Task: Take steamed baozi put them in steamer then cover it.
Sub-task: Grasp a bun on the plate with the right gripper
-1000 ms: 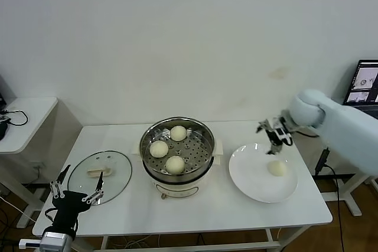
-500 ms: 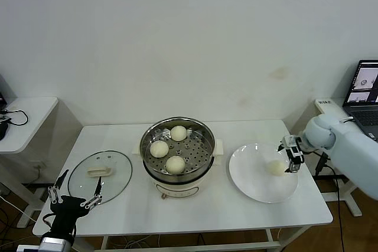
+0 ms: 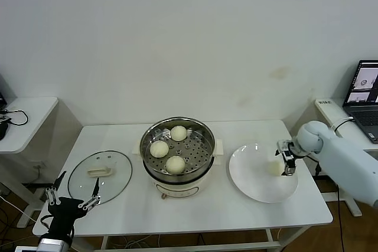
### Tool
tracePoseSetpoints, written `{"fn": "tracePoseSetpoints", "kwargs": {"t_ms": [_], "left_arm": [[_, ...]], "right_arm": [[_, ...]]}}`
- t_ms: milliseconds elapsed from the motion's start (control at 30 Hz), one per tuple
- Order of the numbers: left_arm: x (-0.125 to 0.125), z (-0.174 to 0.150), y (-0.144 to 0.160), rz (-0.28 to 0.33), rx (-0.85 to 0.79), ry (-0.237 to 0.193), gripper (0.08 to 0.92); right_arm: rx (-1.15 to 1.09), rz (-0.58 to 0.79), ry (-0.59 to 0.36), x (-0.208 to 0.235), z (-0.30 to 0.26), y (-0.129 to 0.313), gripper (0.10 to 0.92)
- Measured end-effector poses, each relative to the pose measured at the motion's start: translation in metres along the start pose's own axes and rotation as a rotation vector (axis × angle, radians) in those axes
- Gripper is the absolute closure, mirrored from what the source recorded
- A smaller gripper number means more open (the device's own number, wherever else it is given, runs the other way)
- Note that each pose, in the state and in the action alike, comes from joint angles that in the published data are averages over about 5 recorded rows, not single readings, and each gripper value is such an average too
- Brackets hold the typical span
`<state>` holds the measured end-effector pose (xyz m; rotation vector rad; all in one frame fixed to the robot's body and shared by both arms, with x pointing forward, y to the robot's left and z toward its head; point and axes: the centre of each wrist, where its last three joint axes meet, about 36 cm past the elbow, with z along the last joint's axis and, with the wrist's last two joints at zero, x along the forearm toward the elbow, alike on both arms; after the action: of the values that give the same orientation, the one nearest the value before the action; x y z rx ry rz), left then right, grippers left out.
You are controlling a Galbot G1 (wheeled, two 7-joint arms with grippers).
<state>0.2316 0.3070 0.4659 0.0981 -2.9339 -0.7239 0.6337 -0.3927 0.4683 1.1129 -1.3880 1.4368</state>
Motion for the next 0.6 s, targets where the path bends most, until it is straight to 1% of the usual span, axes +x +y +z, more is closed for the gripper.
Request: {"fn": "tracePoseSetpoints", "kwargs": {"t_ms": [233, 600], "left_arm": [[0.0, 0.0, -0.001, 0.002, 0.001, 0.0, 0.177], [0.001, -0.003, -0.001, 0.004, 0.002, -0.006, 0.177]], "right_arm": [[-0.023, -0.011, 0.01, -0.014, 0.002, 0.0, 0.27], [-0.042, -0.025, 0.013, -0.022, 0.002, -0.001, 0.399]]}}
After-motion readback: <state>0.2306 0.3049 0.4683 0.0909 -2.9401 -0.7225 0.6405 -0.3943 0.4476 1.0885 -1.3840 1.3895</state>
